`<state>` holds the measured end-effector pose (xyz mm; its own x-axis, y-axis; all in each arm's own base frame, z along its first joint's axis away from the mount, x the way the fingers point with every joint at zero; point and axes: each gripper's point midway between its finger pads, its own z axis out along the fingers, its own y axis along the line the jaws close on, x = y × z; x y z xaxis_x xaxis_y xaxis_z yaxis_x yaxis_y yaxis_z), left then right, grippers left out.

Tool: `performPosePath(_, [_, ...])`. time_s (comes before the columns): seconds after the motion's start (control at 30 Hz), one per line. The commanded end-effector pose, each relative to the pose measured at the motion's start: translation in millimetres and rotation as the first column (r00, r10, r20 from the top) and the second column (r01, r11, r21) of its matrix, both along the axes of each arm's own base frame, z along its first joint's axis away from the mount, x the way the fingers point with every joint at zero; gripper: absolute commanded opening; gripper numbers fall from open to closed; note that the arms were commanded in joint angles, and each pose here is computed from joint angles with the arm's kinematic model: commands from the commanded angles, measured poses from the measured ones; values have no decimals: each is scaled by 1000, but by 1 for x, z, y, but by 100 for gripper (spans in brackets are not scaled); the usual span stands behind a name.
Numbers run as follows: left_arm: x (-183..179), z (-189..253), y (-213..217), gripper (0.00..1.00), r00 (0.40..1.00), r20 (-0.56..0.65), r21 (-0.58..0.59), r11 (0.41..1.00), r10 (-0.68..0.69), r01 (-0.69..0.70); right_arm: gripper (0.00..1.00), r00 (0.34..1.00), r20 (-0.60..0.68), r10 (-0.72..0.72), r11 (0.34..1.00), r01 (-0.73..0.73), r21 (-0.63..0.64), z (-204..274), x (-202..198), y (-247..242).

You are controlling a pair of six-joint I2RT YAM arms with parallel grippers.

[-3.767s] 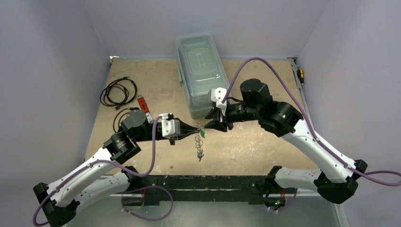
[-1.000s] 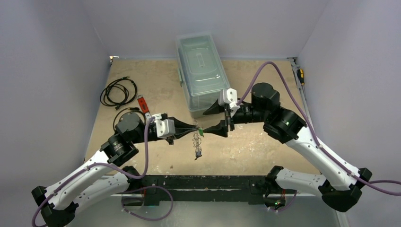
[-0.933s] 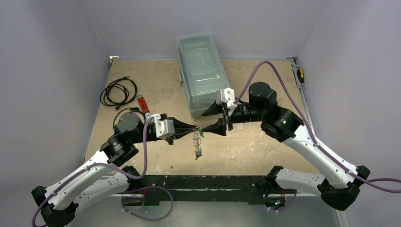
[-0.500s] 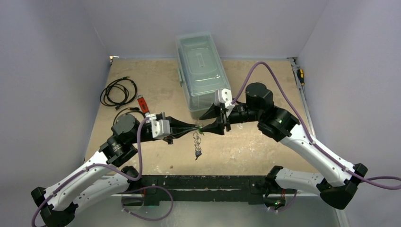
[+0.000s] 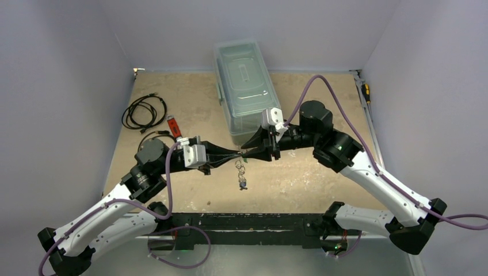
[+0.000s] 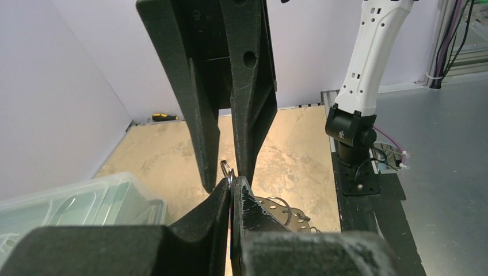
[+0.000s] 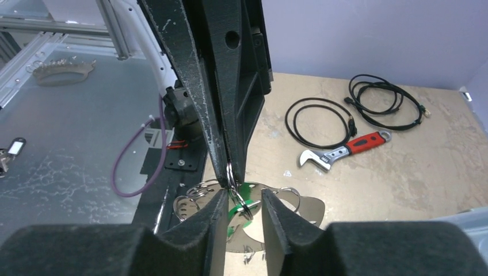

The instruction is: Put the keys on the keyring

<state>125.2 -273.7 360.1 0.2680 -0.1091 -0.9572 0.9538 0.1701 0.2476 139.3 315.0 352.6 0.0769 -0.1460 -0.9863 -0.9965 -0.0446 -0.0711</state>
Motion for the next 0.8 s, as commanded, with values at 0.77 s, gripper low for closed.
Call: performPosePath(0.77, [5, 15, 4, 24, 999, 32, -61, 998, 28, -26, 0, 994, 17, 109, 987, -110, 121, 19, -19, 5])
